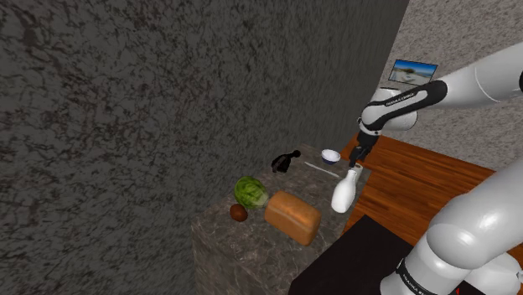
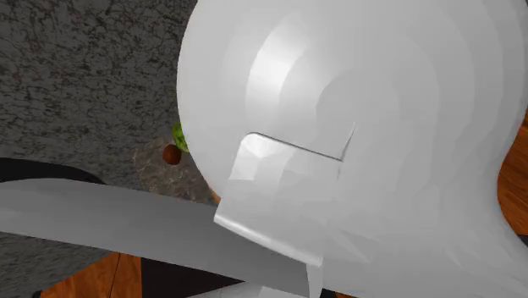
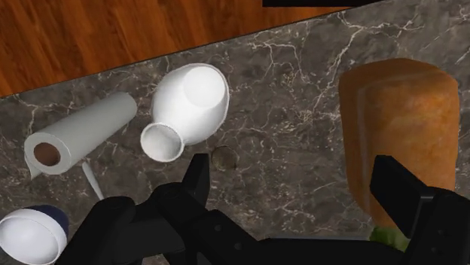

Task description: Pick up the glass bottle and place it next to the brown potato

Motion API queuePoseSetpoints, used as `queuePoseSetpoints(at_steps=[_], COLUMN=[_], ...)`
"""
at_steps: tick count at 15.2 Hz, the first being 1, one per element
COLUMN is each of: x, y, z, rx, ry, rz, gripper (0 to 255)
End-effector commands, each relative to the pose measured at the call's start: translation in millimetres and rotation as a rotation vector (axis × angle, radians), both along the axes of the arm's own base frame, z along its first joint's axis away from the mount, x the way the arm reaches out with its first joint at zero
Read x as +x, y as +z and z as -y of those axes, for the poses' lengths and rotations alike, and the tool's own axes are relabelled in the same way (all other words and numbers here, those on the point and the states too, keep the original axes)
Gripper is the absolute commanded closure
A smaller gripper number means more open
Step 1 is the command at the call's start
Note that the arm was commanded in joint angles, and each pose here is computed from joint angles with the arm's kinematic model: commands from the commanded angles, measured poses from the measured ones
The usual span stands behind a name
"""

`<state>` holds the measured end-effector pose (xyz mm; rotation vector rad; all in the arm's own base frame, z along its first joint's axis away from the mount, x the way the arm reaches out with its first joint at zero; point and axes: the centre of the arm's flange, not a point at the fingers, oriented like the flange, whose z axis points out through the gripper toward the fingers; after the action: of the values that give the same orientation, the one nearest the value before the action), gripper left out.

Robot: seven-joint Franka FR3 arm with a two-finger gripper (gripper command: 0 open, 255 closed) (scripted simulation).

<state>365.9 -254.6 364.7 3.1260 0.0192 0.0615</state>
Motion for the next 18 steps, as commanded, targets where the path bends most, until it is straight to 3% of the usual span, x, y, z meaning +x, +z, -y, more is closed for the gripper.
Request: queuePoseSetpoints(at_steps=[1, 11, 18], x=[5.4, 30.4, 32.3], y=[-17.1, -105.3, -142.2], z=[20.1, 111.6, 111.8], rx=[0.0, 0.01, 0.01], ry=[-0.004, -0.027, -0.027], rz=[0.003, 0.013, 0.013], gripper=[0, 0, 0])
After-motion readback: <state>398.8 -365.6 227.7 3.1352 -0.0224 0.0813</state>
